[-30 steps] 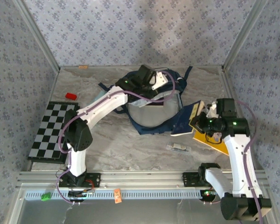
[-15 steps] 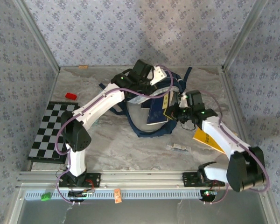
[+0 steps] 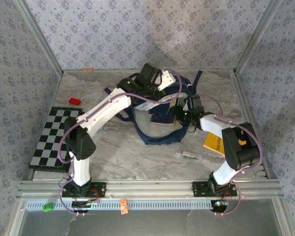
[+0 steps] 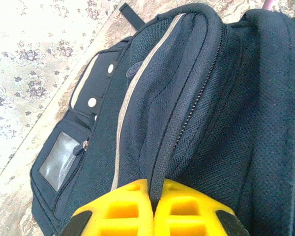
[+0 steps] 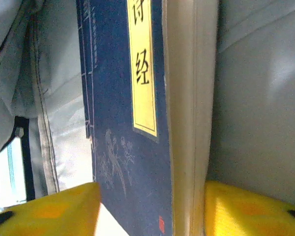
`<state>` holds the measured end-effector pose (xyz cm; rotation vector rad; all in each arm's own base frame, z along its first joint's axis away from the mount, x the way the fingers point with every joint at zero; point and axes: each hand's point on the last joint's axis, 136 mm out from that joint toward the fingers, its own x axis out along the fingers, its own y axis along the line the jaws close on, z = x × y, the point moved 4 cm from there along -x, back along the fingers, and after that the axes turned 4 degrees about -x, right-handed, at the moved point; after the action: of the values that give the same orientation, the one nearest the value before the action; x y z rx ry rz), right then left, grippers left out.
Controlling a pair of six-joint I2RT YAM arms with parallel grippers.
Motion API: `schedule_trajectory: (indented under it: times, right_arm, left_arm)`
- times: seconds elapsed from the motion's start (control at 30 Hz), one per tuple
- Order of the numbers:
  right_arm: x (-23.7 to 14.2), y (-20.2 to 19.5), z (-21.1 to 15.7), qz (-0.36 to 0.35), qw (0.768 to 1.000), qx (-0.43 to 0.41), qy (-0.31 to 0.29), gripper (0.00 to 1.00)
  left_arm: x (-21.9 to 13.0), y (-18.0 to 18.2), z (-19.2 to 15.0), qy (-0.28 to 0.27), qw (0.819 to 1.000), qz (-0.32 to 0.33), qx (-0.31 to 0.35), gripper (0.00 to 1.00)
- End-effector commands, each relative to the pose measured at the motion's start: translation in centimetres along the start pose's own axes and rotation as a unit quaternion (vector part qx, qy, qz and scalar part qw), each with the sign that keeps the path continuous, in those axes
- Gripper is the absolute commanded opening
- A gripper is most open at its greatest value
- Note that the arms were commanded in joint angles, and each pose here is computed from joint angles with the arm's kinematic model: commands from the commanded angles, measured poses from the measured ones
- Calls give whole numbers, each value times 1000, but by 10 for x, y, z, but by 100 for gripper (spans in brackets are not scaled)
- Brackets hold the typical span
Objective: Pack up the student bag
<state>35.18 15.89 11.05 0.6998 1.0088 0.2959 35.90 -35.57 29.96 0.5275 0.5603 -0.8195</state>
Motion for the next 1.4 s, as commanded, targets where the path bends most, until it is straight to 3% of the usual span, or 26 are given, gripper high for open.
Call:
schedule_trajectory:
  times: [0.0, 0.13, 0.27, 0.53, 0.63, 0.77, 1.07, 1.23, 1.37]
  right_arm:
    - [-21, 12, 7, -36, 998, -33, -27, 66]
    - [-54, 7, -15, -116, 991, -60, -32, 70]
    - [-64, 5, -42, -138, 988, -72, -3, 69]
    - [-30, 1, -71, -121, 990, -51, 41, 38]
    - [-16, -3, -62, -140, 988, -58, 25, 27]
    - [0, 2, -39, -140, 987, -79, -17, 21]
    - [25, 21, 3, -100, 989, -86, -73, 18]
    - [11, 29, -14, -81, 988, -111, -68, 22]
    - [-16, 32, -33, -67, 988, -128, -61, 31]
  left_arm:
    - [-55, 11, 46, -114, 993, 10, -16, 0]
    - [-54, 10, 44, -113, 993, 10, -17, 0]
    - [-54, 10, 45, -116, 993, 7, -19, 0]
    - [-52, 8, 48, -119, 993, -2, -25, 0]
    - [-54, 6, 50, -123, 992, -9, -25, 0]
    - [-56, 7, 51, -125, 992, -9, -26, 0]
    - [-54, 6, 47, -120, 993, -7, -24, 0]
    - [-51, 8, 41, -112, 993, -4, -23, 0]
    - [-45, 10, 27, -93, 995, 0, -28, 0]
